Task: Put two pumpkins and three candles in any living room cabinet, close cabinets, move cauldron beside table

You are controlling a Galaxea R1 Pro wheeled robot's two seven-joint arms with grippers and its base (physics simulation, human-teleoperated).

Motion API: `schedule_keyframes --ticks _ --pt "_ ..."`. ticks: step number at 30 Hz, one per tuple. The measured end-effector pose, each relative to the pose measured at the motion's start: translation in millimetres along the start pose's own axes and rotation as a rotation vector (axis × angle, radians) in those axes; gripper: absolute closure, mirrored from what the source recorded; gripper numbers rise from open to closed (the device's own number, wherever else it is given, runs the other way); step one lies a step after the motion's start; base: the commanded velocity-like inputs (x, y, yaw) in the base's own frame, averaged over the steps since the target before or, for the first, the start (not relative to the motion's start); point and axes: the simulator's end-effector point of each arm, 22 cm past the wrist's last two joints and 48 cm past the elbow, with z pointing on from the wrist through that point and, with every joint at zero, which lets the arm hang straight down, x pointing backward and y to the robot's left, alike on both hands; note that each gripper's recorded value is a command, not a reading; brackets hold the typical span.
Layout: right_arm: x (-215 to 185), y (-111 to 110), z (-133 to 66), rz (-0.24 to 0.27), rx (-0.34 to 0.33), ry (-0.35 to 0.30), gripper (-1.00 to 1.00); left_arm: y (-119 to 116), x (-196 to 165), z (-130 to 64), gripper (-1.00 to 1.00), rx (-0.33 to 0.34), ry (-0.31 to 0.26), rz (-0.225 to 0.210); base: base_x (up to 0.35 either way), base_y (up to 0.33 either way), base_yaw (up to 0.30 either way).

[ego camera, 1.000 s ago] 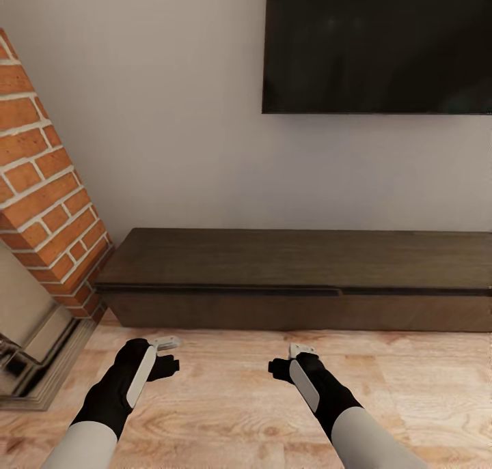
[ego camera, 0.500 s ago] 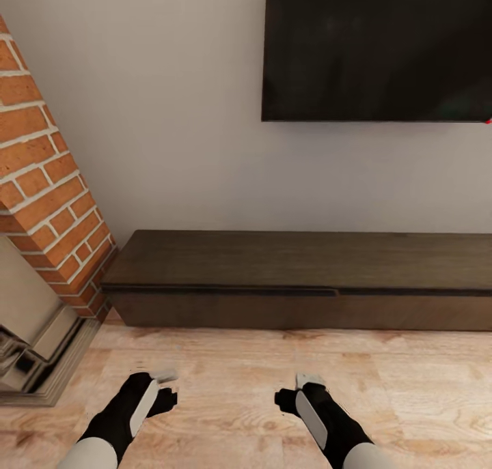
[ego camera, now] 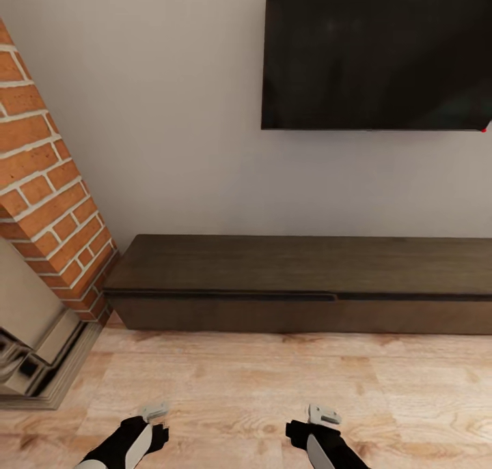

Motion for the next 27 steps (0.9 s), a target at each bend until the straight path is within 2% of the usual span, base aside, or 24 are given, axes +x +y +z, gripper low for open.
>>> schedule_keyframes --ticks 6,11,24,27 --pt "-2 -7 -9.5 0.002 0.014 -0.004 -1.0 11 1 -6.9 -1.0 -0.017 -0.023 -0.005 0.0 0.0 0.0" --pt "15 -15 -14.0 0.001 0.032 0.031 -1.0 14 7 -14.2 -1.0 -0.024 -0.009 0.002 0.0 0.0 0.0" --pt "18 -22 -33.5 0.007 0.053 0.028 -1.0 27 7 -35.9 -1.0 -0.039 0.006 0.005 0.0 0.0 0.0" --pt "19 -23 -38.3 0.005 0.056 0.034 -1.0 30 6 -40.2 -1.0 -0.044 -0.008 0.001 0.0 0.0 0.0"
